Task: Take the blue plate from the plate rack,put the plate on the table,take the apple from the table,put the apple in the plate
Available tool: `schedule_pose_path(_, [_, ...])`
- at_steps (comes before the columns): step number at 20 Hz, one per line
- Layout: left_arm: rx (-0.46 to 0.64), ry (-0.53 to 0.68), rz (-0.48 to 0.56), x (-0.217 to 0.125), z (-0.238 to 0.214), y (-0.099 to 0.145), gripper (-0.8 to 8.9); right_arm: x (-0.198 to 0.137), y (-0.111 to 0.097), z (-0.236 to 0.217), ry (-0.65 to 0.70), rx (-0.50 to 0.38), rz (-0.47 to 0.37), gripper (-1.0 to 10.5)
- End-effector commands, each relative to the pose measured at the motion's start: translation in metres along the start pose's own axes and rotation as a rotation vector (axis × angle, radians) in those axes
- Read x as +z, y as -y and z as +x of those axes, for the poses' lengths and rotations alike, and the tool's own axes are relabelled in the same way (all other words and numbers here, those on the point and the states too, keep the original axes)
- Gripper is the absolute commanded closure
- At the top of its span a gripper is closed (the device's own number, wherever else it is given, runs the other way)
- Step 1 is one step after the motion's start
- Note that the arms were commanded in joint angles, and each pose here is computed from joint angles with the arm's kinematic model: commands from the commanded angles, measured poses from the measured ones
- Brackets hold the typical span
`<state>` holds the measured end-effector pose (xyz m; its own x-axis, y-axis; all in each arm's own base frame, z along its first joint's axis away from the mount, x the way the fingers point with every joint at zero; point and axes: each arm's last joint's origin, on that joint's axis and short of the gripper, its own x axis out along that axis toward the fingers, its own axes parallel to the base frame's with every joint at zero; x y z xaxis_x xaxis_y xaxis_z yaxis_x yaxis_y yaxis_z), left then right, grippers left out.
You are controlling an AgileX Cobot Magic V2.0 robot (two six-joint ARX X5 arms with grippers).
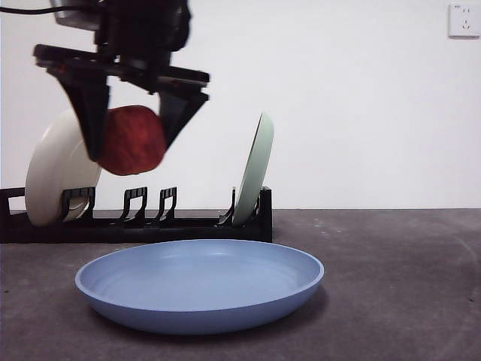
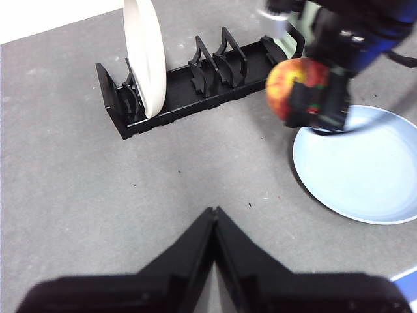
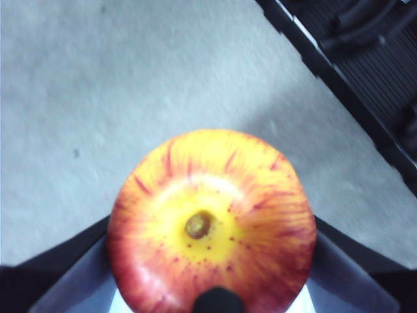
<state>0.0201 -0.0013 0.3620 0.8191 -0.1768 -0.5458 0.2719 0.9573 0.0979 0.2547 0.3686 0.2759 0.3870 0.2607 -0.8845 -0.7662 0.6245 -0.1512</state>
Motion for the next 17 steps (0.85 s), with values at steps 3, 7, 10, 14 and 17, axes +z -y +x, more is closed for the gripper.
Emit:
schedule_pose_path(3, [0.006,0.002,-0.003,-0.001,0.000,0.000,8.22,-0.067,0.002,-0.016,0.131,0.008,0.082,9.2])
schedule_pose_path(7, [0.005,0.001,-0.010,-0.001,0.000,0.000,8.22,-0.121,0.001,-0.008,0.176,0.036,0.157,9.2])
schedule_pose_path(10, [0.004,0.001,-0.026,-0.001,0.000,0.000,8.22,-0.147,-0.002,0.011,0.137,0.058,0.201,9.1])
schedule_pose_path(14, [-0.006,-0.002,-0.026,-0.001,0.000,0.000,8.22,-0.163,-0.005,0.026,0.162,0.070,0.244,9.1])
schedule_pose_path(17, [-0.020,-0.005,-0.033,-0.001,0.000,0.001,8.22,-0.162,-0.005,0.026,0.184,0.071,0.247,9.0])
